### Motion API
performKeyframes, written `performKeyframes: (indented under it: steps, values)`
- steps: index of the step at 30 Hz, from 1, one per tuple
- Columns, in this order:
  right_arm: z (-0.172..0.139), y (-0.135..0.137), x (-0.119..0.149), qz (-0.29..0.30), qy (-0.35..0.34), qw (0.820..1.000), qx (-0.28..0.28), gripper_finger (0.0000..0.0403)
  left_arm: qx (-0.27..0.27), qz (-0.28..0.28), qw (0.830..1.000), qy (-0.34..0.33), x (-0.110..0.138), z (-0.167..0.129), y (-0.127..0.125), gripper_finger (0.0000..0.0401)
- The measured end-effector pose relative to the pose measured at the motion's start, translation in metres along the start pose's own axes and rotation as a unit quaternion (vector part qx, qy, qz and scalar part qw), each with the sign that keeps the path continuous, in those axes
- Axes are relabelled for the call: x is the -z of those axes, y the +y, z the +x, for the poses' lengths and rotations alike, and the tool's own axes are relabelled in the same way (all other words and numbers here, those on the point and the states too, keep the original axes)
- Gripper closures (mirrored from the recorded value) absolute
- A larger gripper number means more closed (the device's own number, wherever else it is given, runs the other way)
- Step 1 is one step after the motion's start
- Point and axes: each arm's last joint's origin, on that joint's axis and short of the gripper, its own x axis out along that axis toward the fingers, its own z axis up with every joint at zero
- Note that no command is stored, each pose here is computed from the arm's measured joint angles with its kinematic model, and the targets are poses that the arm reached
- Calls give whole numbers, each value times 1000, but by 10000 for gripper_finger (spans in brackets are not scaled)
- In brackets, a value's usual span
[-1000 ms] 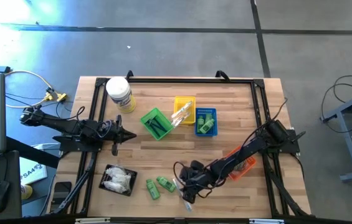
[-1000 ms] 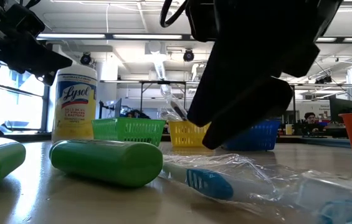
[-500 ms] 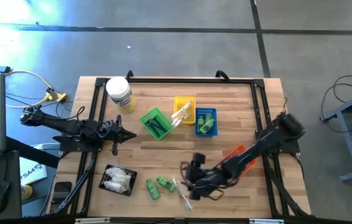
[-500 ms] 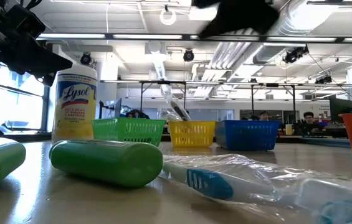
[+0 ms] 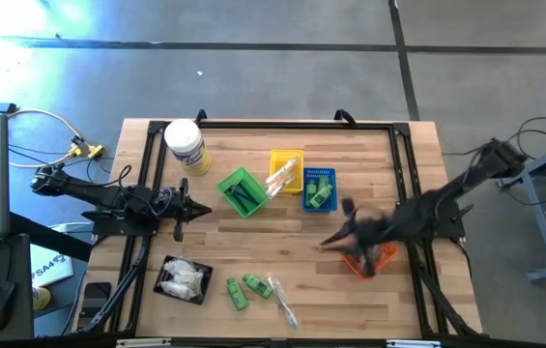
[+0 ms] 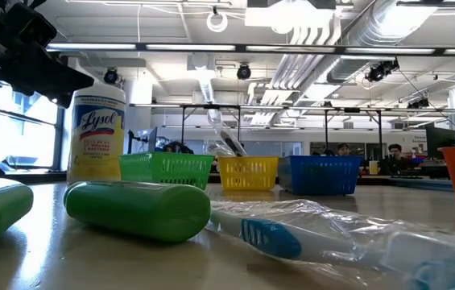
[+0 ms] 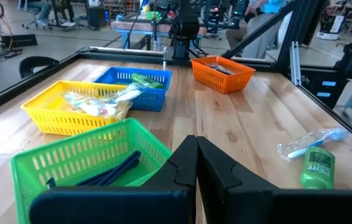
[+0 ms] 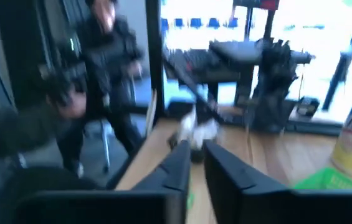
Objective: Pick & Place Travel size toiletries
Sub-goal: Put the green shampoo into the blue basket
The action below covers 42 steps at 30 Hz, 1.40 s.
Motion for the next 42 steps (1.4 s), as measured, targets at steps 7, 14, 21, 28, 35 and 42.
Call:
performKeyframes:
  steps: [7,14,21,28,35,42]
  values:
    - [-45,-30,34,-17,-81,996,-9,396,-5,-29,1000,-1,0,0,0,401]
    - [-71,-51,70,-19,-110,993,-30,401,-7,-27,1000,-2,0,0,0,401]
    - [-77,-72,94,-11,-94,995,-12,401,-4,-6,1000,-2,0,0,0,401]
    - [-84,-87,119,-19,-116,993,-10,401,41,36,998,-11,-8,3,-4,401]
    - [-90,-98,128,-8,-130,991,10,401,95,49,993,54,-35,26,-19,401]
    - [-91,-102,130,12,-124,992,6,401,133,85,971,182,-54,78,-57,376]
